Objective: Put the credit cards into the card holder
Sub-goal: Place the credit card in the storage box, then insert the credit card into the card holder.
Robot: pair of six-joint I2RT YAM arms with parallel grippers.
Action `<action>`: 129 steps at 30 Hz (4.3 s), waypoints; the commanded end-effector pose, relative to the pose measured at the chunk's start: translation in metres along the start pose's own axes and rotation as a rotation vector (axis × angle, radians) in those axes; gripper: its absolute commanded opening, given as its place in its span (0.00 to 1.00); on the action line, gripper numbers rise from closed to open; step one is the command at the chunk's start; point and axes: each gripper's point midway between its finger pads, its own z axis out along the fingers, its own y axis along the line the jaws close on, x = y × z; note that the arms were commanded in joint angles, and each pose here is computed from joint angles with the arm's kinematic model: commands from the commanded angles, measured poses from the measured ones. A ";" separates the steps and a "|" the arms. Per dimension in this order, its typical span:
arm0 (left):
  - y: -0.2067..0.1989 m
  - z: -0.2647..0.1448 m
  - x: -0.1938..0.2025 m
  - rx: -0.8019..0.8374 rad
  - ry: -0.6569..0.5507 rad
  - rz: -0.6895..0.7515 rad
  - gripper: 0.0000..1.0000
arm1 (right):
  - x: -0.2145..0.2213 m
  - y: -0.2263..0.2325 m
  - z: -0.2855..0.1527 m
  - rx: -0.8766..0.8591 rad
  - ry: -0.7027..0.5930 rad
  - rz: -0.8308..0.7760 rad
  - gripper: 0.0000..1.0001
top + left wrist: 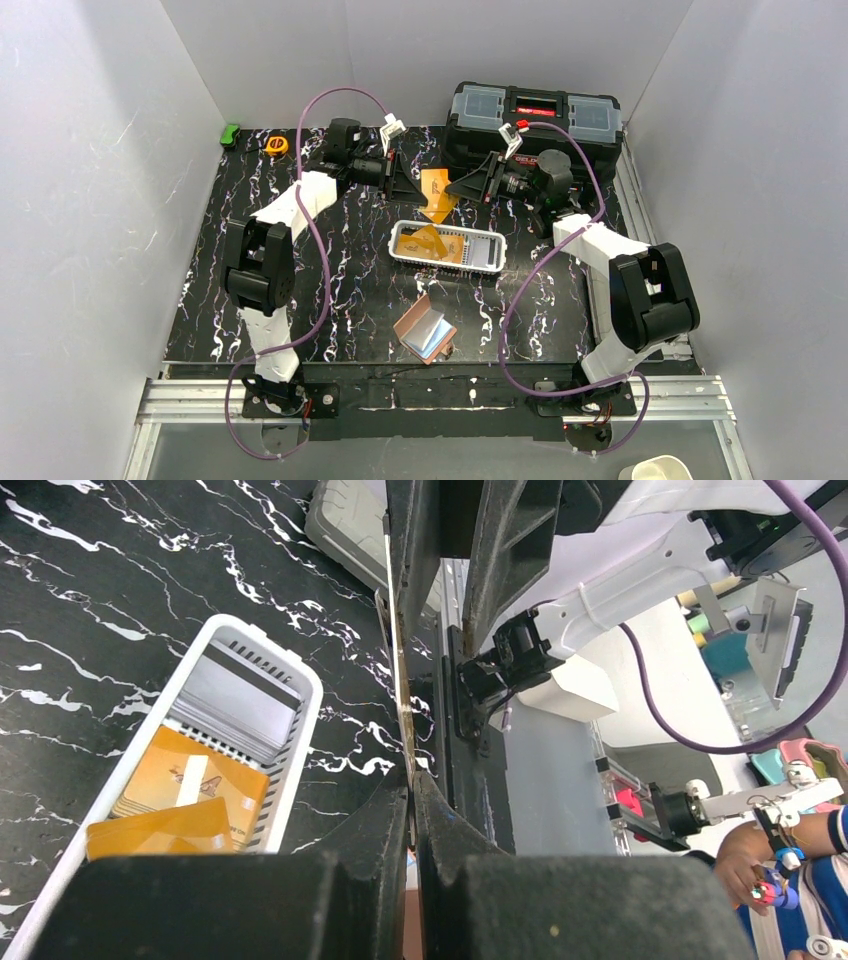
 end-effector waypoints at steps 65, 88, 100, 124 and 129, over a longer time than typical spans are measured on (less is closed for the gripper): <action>-0.136 -0.010 0.065 0.009 0.092 0.180 0.00 | 0.124 0.110 -0.007 -0.033 0.271 -0.134 0.01; -0.126 -0.009 0.058 -0.021 0.109 0.171 0.19 | 0.123 0.111 -0.018 -0.054 0.341 -0.213 0.01; -0.069 -0.020 0.159 -0.320 0.371 0.191 0.68 | 0.212 0.044 -0.091 0.292 0.398 0.180 0.01; -0.056 -0.006 0.206 -0.303 0.535 0.292 0.63 | 0.253 -0.010 -0.098 0.494 0.523 0.401 0.01; -0.056 -0.006 0.208 -0.295 0.536 0.292 0.62 | 0.247 0.000 -0.083 0.421 0.582 0.427 0.01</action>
